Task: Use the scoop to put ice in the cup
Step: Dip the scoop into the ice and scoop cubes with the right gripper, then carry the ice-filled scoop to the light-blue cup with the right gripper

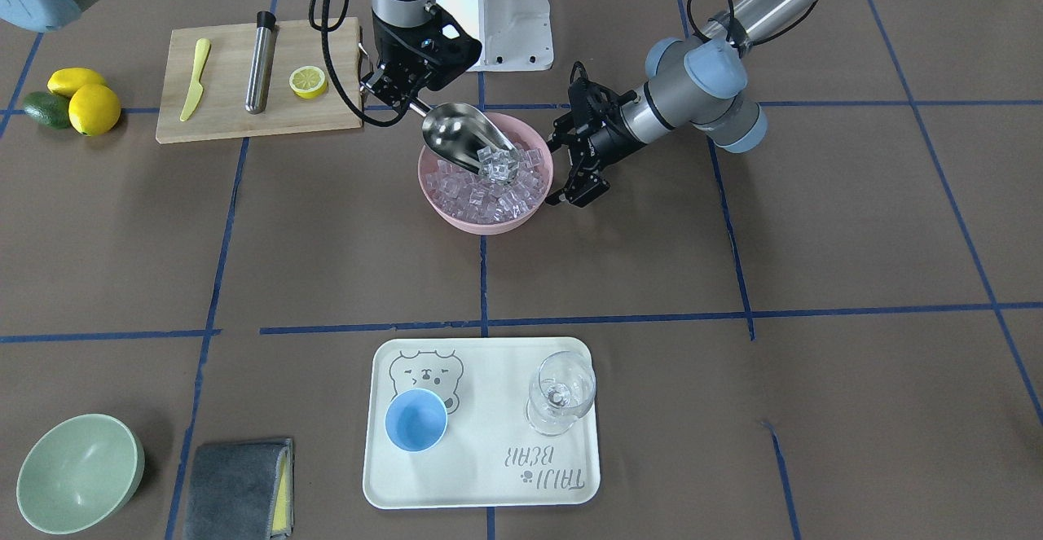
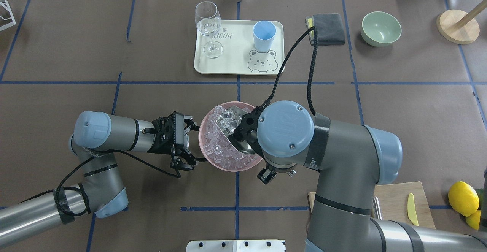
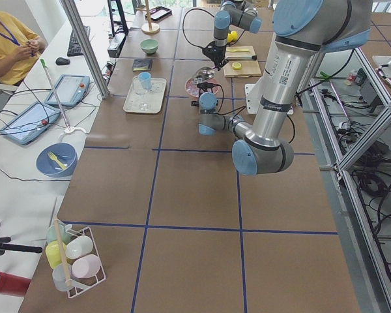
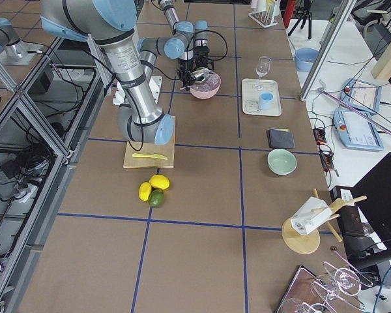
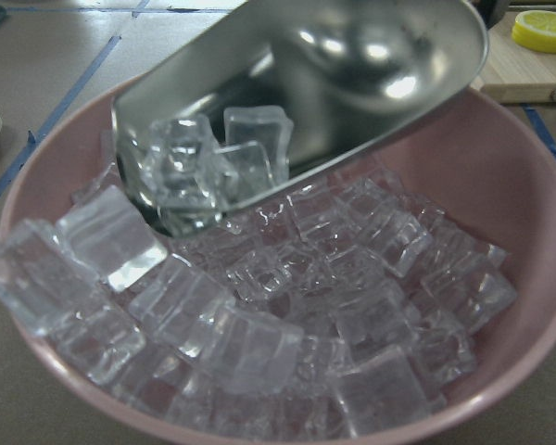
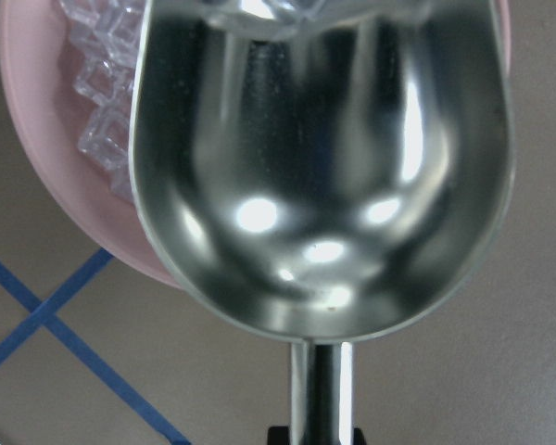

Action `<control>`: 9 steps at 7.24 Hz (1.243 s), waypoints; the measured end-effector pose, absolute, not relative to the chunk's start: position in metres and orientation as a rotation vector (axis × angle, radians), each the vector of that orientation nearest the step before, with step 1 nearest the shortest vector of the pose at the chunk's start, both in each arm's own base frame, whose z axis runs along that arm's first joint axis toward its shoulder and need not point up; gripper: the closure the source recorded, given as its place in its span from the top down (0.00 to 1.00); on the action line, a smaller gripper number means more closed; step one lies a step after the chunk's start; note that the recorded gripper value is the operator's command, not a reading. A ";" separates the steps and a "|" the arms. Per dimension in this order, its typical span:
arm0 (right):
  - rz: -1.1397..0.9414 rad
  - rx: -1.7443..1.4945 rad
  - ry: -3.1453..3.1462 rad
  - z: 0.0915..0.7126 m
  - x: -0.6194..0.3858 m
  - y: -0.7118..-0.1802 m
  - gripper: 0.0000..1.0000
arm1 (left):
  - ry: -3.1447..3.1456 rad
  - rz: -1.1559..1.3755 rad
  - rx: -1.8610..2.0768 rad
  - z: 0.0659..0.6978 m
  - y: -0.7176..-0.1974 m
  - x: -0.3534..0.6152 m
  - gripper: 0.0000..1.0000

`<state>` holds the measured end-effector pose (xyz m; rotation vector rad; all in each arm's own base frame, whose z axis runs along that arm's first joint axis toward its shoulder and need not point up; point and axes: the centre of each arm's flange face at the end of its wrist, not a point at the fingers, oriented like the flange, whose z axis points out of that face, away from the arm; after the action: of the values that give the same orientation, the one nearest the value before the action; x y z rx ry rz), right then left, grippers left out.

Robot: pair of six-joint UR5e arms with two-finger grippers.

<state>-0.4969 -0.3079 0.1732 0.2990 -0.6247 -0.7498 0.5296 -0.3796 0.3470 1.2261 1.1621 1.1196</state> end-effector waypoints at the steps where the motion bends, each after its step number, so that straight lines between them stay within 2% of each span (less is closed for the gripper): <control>1: -0.714 0.327 -0.655 0.167 -0.487 -0.309 0.00 | 1.162 1.120 1.225 0.347 -0.380 0.530 1.00; 4: -0.601 0.336 -0.653 0.172 -0.465 -0.351 0.00 | 1.161 1.120 1.225 0.347 -0.380 0.530 1.00; 6: -0.540 0.278 -0.619 0.191 -0.453 -0.417 0.00 | 1.162 1.120 1.225 0.347 -0.380 0.530 1.00; 9: -0.567 0.192 -0.557 0.218 -0.445 -0.519 0.00 | 1.163 1.119 1.228 0.345 -0.380 0.531 1.00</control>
<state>-0.4447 -0.5188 0.2184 0.1925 -0.5572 -0.5668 0.5306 -0.3801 0.3446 1.2282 1.1631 1.1193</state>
